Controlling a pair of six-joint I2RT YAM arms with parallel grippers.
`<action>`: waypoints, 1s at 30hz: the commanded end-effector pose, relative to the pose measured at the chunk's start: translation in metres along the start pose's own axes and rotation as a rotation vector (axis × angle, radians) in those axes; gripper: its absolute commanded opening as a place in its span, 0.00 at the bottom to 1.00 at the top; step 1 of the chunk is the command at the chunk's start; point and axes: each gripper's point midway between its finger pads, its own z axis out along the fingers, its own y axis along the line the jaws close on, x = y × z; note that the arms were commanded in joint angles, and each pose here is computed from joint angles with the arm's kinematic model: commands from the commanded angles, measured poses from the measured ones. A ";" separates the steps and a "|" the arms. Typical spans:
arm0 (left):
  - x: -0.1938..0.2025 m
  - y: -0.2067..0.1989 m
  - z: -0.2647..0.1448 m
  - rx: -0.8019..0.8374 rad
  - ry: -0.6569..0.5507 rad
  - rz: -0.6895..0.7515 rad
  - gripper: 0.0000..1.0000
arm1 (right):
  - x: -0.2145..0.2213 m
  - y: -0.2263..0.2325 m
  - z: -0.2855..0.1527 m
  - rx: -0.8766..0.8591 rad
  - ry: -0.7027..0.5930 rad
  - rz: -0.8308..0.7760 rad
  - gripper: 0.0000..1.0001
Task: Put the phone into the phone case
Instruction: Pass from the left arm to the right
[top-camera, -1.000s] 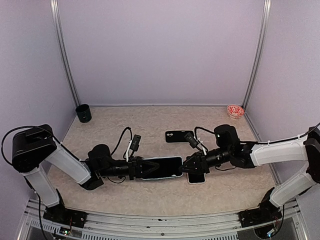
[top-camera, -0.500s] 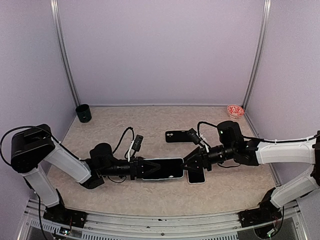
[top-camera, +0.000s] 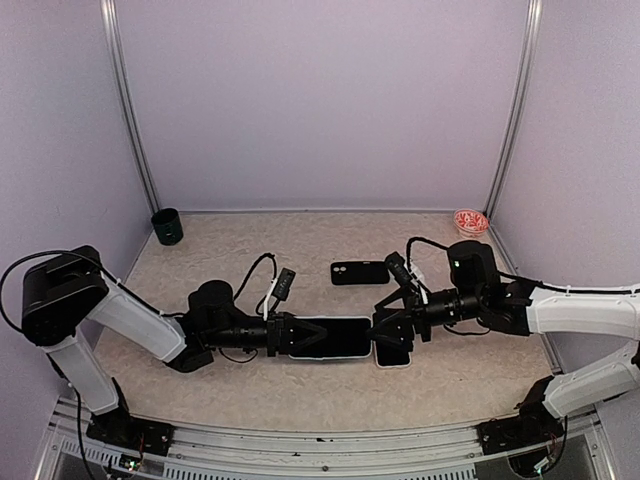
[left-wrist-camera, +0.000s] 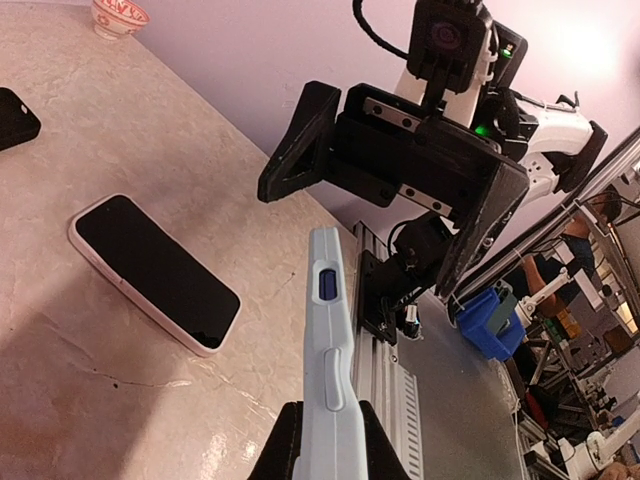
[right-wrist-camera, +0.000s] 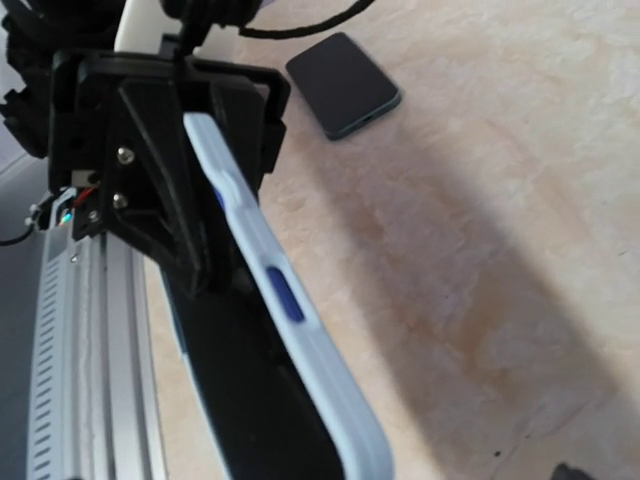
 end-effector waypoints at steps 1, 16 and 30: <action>-0.018 -0.017 0.009 0.042 -0.005 0.016 0.00 | 0.000 -0.004 -0.004 0.046 -0.010 -0.030 1.00; -0.022 -0.021 0.021 -0.001 0.125 -0.027 0.00 | 0.003 0.001 0.001 0.114 -0.013 -0.138 1.00; -0.007 -0.004 0.027 -0.037 0.194 -0.099 0.00 | 0.013 0.011 0.016 0.176 0.031 -0.266 1.00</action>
